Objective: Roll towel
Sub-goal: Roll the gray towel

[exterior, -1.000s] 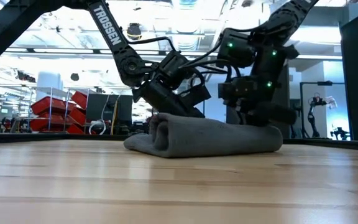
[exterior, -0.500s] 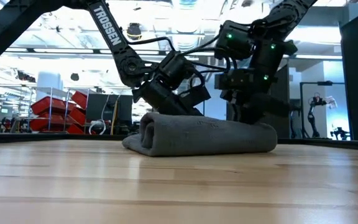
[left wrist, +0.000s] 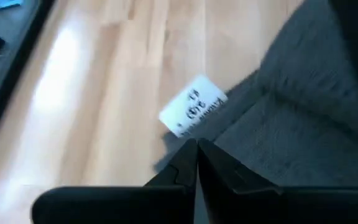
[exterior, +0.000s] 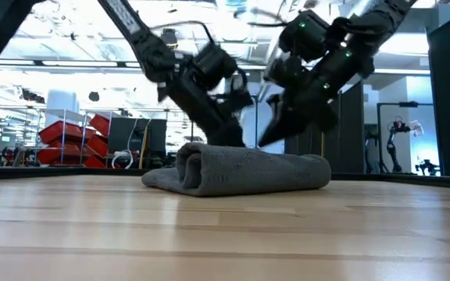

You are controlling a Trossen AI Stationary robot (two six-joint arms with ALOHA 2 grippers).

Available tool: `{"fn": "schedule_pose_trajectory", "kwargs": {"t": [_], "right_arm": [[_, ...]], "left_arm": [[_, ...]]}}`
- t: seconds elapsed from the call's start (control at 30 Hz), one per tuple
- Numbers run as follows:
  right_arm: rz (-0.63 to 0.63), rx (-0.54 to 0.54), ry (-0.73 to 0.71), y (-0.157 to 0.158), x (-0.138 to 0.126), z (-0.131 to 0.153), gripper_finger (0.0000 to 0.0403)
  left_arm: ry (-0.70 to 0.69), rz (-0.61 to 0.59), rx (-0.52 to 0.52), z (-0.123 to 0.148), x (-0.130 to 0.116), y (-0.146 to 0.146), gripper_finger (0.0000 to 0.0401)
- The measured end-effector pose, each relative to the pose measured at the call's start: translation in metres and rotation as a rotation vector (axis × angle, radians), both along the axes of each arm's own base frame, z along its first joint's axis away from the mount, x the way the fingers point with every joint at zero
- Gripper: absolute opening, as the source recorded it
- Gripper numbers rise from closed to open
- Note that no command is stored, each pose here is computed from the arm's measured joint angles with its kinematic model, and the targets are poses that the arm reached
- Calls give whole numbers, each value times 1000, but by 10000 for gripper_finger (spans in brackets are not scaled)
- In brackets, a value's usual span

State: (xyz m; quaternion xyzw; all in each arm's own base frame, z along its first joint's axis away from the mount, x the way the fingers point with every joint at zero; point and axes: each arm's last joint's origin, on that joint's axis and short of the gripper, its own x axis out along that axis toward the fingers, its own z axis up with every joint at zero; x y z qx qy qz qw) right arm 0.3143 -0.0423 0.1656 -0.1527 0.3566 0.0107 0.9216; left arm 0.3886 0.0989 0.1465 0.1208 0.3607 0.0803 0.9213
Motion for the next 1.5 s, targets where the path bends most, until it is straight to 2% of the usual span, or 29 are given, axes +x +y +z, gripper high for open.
{"fn": "schedule_pose_trajectory", "kwargs": {"t": [0.1,0.17,0.27,0.4,0.5,0.67,0.8,1.17,1.5], "right_arm": [[79,48,-110,-2,6,-7,0],[143,95,-153,-4,12,-15,0],[229,163,-243,-7,22,-26,0],[306,226,-303,-6,31,-44,0],[348,236,-351,-2,38,-52,0],[391,277,-311,2,53,-72,0],[392,306,-284,3,56,-83,0],[396,369,-150,9,50,-93,0],[422,392,-144,14,47,-95,0]], "left_arm": [[82,10,-22,9,-10,-4,0],[175,36,-34,7,-18,-9,0],[228,63,-57,1,-24,-17,0],[230,100,-95,-19,-37,-30,0],[174,131,-125,-28,-45,-34,0],[98,157,-148,-38,-52,-38,0],[103,159,-154,-42,-56,-38,0],[122,132,-108,-53,-68,-36,0],[98,119,-92,-57,-74,-33,0]]}}
